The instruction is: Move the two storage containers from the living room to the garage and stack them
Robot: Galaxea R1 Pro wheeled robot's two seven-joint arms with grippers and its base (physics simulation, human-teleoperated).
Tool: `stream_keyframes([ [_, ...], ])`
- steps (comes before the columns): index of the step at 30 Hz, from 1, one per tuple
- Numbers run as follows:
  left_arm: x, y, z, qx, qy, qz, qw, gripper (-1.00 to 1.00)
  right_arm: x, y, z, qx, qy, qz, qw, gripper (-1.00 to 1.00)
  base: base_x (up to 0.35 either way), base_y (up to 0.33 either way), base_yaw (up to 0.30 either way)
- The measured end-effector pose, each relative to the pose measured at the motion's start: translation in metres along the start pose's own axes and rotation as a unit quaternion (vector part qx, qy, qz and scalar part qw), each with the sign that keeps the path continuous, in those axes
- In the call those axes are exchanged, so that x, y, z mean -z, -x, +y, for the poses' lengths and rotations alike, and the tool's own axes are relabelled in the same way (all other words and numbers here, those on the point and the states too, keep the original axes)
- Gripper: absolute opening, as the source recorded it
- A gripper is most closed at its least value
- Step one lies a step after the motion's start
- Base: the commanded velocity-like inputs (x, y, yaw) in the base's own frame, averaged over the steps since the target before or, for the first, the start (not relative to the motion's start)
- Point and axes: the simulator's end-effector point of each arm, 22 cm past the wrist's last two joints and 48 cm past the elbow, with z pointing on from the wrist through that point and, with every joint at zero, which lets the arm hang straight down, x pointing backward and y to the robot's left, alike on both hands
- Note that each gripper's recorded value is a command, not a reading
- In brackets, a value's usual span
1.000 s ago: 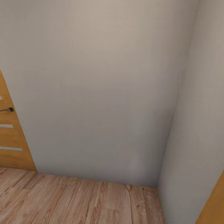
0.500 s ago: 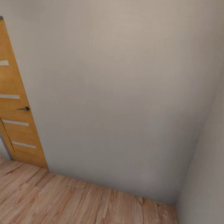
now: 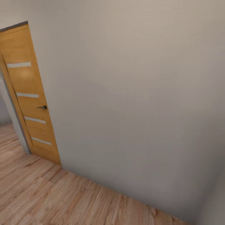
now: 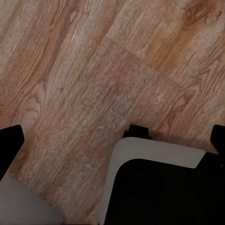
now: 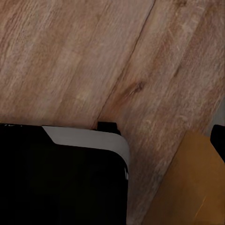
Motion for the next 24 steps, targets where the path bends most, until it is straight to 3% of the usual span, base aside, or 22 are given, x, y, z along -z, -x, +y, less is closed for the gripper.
stream_keyframes([
  [10,0.0001,-0.0001,-0.0008,0.001,0.0,0.0,1.0,1.0,0.0,-0.0002,0.0,0.0,0.0,0.0,1.0,1.0,0.016,0.0,0.27],
  [24,0.0003,-0.0001,-0.0009,0.0,-0.001,0.0,1.0,1.0,0.0002,-0.0003,-0.0003,0.0,0.0,0.0,1.0,1.0,0.193,0.0,0.27],
])
